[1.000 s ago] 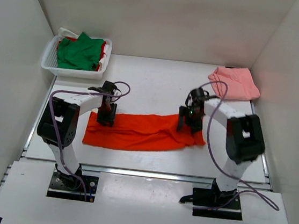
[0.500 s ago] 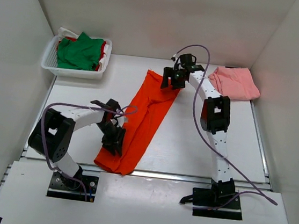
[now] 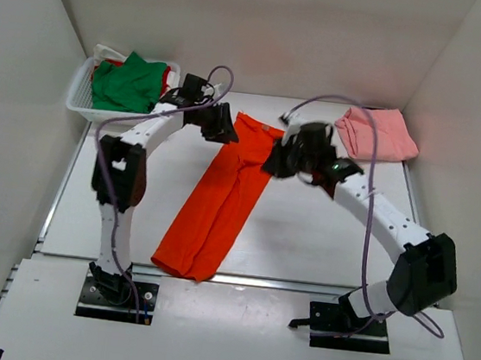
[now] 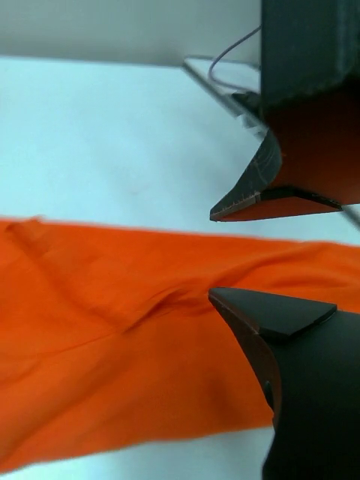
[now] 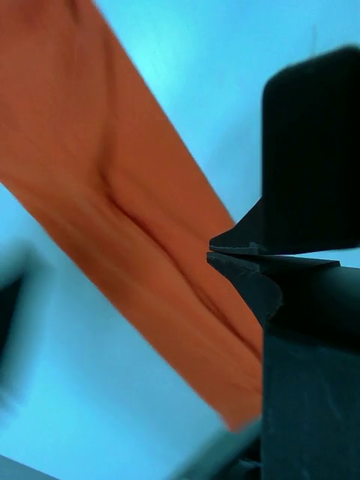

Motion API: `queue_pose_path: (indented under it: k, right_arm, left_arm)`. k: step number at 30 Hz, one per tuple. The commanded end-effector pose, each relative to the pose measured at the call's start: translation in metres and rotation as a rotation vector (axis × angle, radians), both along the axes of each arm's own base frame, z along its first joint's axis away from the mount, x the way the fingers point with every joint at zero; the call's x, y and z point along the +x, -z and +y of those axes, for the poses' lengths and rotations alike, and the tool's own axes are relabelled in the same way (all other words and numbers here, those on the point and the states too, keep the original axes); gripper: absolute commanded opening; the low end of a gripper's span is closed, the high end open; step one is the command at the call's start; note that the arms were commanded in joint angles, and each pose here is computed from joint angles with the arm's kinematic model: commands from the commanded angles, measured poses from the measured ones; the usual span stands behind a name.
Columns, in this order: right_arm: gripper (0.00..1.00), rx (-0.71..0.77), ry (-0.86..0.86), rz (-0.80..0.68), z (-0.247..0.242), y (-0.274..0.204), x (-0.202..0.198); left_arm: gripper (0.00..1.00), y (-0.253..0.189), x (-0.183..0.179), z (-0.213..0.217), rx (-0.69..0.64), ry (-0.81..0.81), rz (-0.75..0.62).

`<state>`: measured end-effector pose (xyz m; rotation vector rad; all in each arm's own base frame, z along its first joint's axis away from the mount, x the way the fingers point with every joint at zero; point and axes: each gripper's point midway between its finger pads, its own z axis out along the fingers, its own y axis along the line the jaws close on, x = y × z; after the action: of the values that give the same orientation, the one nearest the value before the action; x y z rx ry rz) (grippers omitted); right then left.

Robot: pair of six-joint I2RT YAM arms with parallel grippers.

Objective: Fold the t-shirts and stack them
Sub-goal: Rotate the tshirt 90 degrees

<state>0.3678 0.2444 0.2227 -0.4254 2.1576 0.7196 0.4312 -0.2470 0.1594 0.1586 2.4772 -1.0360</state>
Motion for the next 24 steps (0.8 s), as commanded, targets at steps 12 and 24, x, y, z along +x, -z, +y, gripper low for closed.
queue_pose_path:
  k: [12,24]
  right_arm:
    - [0.0,-0.074,-0.504,0.471,0.132,0.172,-0.218]
    - [0.0,-0.435,-0.276,0.579,-0.001,0.237,-0.161]
  left_arm:
    - [0.51,0.123,0.107,-0.041,0.176,-0.07,0.108]
    - [0.53,0.131,0.153,-0.008,0.058,-0.315,0.143]
